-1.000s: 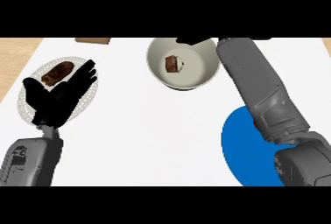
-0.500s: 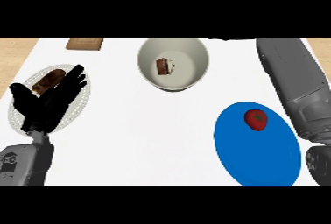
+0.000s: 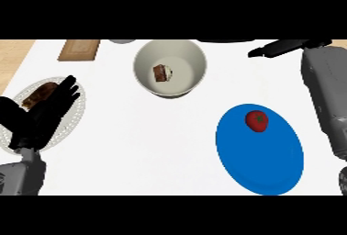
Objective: Pick the cupcake from the plate and place it in the bowl
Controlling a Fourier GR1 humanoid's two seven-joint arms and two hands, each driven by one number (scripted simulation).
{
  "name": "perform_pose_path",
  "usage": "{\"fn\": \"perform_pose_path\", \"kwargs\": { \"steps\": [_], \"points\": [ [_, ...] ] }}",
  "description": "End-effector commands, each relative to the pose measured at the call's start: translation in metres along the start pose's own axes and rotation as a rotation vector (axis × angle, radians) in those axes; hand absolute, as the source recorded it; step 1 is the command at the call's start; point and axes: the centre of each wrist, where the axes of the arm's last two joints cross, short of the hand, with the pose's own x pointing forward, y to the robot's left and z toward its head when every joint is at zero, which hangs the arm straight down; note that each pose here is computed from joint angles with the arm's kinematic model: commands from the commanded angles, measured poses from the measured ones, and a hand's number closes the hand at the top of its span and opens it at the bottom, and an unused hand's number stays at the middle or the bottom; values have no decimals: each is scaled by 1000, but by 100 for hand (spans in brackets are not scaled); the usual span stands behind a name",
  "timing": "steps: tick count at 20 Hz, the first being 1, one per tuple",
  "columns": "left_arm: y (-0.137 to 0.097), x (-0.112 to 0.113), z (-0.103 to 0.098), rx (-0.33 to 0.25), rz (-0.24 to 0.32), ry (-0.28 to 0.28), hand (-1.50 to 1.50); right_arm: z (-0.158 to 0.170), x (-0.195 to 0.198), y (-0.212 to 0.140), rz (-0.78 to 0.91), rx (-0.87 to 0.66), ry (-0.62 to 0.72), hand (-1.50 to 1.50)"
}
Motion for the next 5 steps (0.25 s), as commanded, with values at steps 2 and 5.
{"fn": "perform_pose_path", "kwargs": {
  "steps": [2,5],
  "points": [
    [2,-7,5,19,11,20,0,37,-20,-26,-177,77,-51,-150],
    [5,-20,10,22,0,24,0,71,-33,-32,-134,112,-67,150]
  ]
}}
